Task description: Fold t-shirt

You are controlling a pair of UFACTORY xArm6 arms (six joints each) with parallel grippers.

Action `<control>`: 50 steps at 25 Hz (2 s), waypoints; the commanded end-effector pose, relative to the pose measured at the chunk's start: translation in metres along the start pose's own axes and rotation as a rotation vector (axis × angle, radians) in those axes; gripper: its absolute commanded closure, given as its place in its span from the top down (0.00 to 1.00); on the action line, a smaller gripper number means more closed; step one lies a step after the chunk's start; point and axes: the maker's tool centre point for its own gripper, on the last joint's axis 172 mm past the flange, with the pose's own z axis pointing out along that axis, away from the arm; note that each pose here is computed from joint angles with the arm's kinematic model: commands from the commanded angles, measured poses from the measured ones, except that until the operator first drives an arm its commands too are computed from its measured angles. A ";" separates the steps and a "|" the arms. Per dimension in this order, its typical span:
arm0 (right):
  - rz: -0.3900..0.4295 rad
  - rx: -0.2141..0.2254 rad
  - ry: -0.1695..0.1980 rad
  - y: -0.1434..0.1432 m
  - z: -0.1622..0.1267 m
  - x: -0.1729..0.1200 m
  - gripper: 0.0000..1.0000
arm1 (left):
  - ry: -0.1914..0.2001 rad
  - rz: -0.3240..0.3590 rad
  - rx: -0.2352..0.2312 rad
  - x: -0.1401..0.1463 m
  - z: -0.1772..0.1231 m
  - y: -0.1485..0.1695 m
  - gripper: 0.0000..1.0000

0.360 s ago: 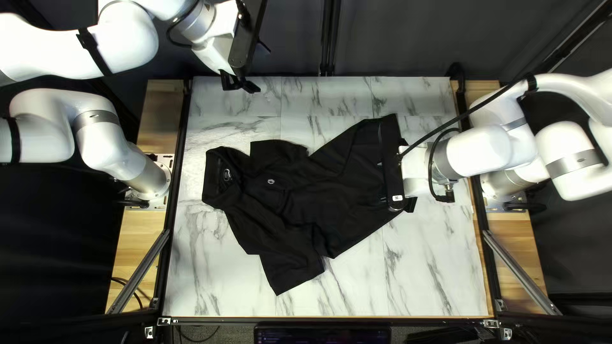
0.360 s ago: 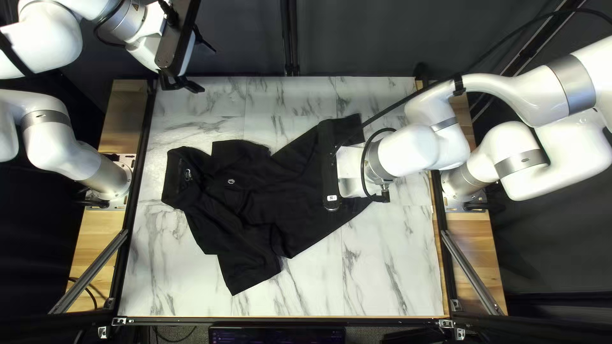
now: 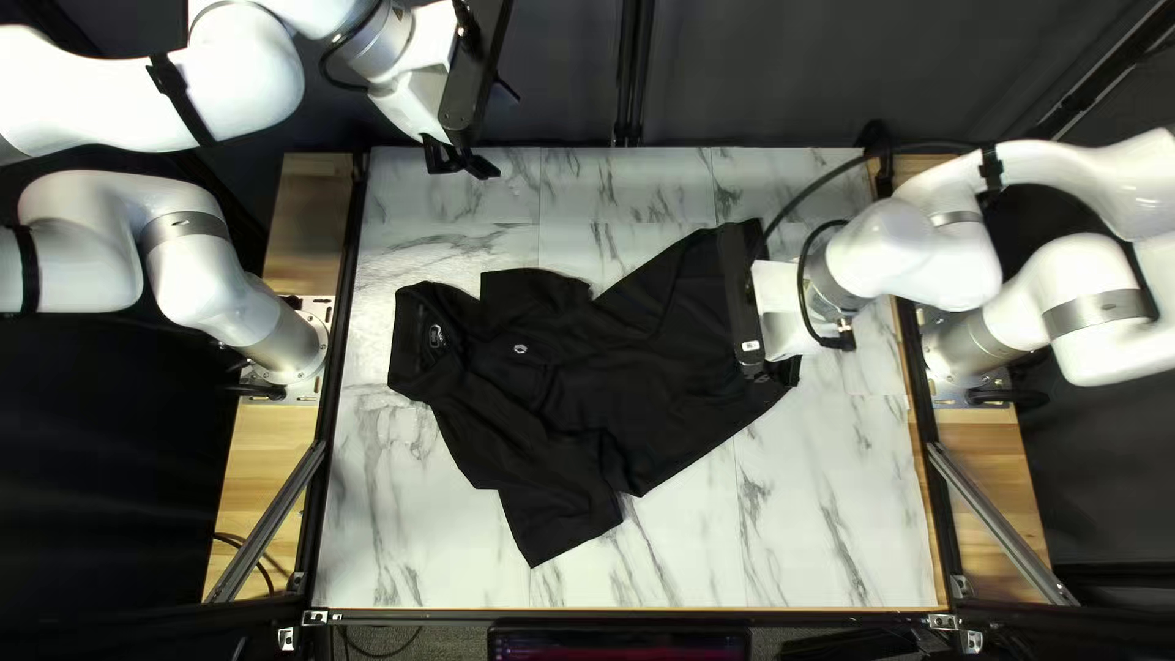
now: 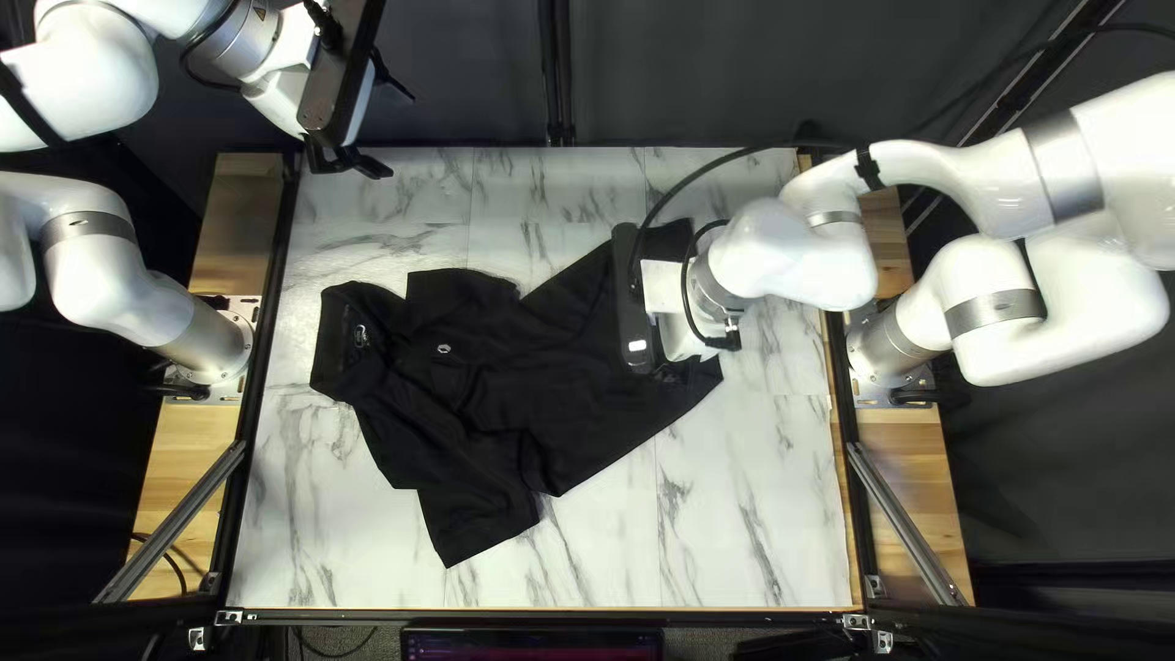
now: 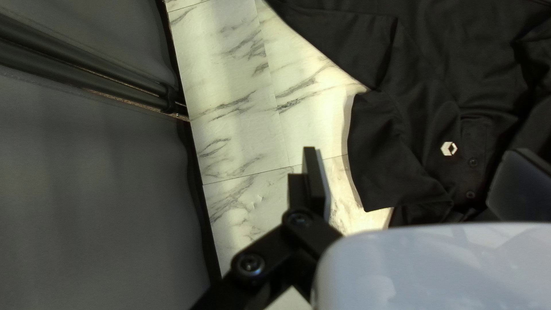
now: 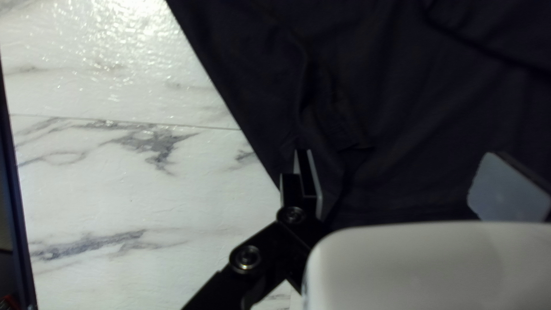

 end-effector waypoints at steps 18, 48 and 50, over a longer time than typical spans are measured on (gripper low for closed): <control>-0.052 0.008 -0.080 -0.004 0.070 -0.001 1.00 | 0.000 0.000 0.000 0.000 0.000 0.000 1.00; -0.057 0.069 -0.210 0.011 0.098 -0.011 0.91 | 0.000 0.000 0.000 0.000 0.000 0.000 1.00; -0.061 0.075 -0.216 0.010 0.100 -0.012 0.88 | 0.000 0.000 0.000 0.000 0.000 0.000 1.00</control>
